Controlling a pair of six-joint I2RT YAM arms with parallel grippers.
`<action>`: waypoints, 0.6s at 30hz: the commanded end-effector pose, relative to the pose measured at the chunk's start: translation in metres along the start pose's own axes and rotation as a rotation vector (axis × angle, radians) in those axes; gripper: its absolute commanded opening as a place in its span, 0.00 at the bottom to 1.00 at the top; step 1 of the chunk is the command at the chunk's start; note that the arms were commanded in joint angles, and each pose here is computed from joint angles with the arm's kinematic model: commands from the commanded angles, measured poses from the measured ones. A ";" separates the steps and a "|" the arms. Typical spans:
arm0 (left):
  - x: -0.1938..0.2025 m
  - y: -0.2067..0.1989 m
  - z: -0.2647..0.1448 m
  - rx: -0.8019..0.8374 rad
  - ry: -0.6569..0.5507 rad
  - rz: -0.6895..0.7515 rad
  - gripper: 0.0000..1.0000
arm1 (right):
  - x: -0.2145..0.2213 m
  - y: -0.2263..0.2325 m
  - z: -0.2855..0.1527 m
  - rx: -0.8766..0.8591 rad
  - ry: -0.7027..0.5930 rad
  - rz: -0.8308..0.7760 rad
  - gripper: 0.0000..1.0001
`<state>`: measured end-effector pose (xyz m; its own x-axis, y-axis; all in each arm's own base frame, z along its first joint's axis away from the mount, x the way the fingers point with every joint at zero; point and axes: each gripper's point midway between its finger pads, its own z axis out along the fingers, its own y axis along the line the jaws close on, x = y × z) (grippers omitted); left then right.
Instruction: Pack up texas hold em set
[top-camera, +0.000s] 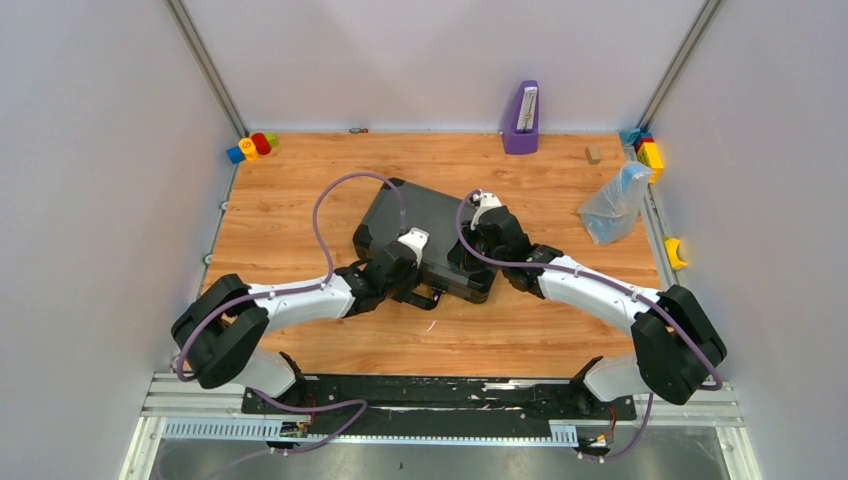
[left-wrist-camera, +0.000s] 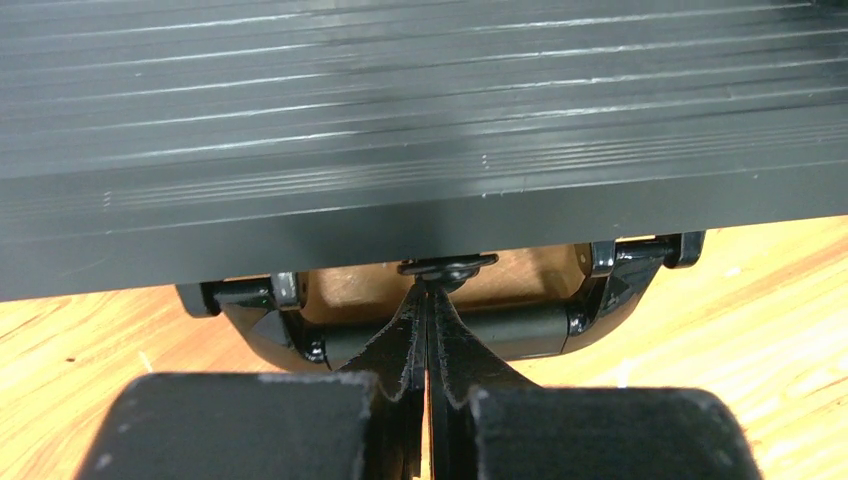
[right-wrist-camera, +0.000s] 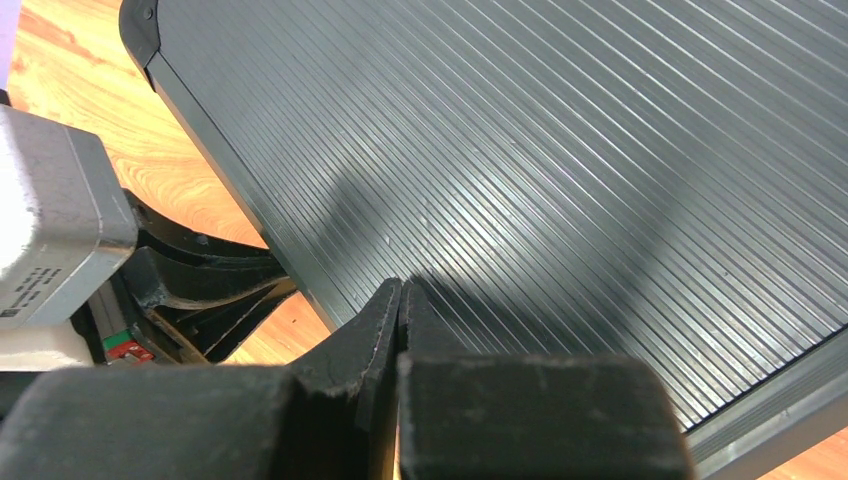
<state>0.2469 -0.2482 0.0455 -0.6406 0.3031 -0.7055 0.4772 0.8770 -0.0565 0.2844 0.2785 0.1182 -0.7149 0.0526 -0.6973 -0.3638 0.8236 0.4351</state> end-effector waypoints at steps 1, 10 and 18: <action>-0.005 -0.007 0.009 0.045 -0.035 -0.026 0.00 | 0.059 -0.034 -0.005 0.107 0.198 -0.013 0.00; 0.013 0.011 0.019 -0.051 0.010 -0.020 0.00 | 0.058 -0.033 -0.005 0.104 0.197 -0.015 0.00; 0.023 0.020 0.026 -0.080 -0.037 -0.025 0.00 | 0.062 -0.034 -0.006 0.105 0.203 0.000 0.00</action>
<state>0.2502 -0.2504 0.0334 -0.6347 0.2802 -0.7202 0.4678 0.8811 -0.0694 0.2843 0.2786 0.1179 -0.7143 0.0535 -0.6978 -0.3643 0.8230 0.4360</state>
